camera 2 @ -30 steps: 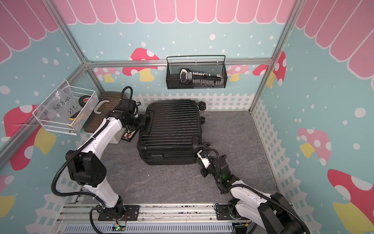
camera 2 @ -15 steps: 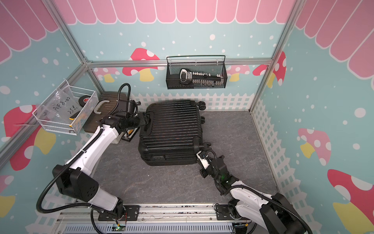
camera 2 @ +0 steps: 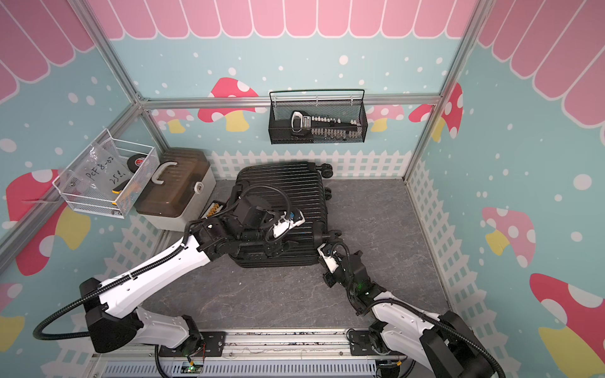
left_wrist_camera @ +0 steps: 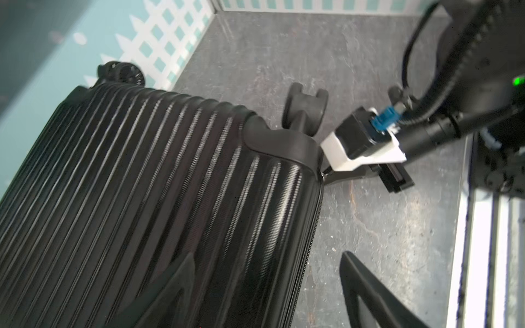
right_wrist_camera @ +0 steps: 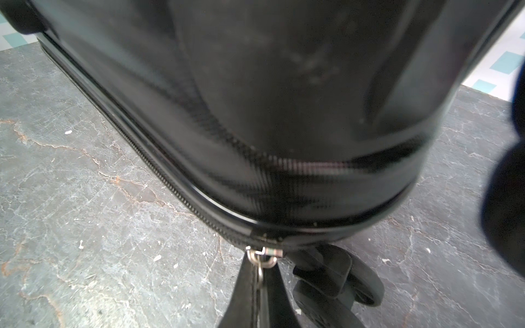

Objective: Close the suitcase zippers
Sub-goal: Zip the zipper on the suitcase.

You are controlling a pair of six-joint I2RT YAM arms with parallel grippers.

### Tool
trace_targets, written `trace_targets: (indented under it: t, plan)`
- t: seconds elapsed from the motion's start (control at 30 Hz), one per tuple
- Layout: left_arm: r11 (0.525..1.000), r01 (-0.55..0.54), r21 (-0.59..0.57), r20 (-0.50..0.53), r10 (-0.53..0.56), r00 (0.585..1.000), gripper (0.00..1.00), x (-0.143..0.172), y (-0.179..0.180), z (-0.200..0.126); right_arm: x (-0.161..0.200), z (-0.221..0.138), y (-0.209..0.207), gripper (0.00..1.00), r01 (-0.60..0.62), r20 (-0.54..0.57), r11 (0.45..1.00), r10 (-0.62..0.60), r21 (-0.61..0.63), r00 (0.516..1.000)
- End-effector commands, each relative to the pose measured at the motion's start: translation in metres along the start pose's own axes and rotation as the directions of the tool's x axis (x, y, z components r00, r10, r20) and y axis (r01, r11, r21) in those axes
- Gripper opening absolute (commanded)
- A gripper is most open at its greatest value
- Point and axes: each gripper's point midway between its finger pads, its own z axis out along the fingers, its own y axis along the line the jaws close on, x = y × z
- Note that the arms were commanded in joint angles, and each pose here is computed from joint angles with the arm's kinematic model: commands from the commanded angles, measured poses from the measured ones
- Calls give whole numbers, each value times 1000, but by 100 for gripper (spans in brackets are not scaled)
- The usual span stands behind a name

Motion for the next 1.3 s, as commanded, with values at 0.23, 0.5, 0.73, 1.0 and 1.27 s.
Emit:
trace_targets:
  t: [0.23, 0.5, 0.73, 1.0, 1.27]
  plan:
    - [948, -304, -93, -179, 284, 942, 81, 18, 12, 50, -21, -4, 6, 0, 13, 52, 999, -11, -33, 999]
    - [924, -185, -334, -259, 98, 961, 79, 12, 58, 77, -36, -13, 21, 0, 44, 115, 994, -32, -104, 993]
    - [936, -104, -336, -216, 30, 976, 77, 7, 58, 101, -39, -16, 36, 0, 64, 129, 984, -42, -168, 991]
    - [950, -20, -310, -172, -36, 984, 76, 11, 59, 105, -35, -15, 55, 0, 95, 125, 965, -66, -243, 990]
    - [956, 99, -275, -78, -124, 989, 76, -4, 58, 92, -39, -6, 33, 0, 64, 100, 992, -53, -110, 994]
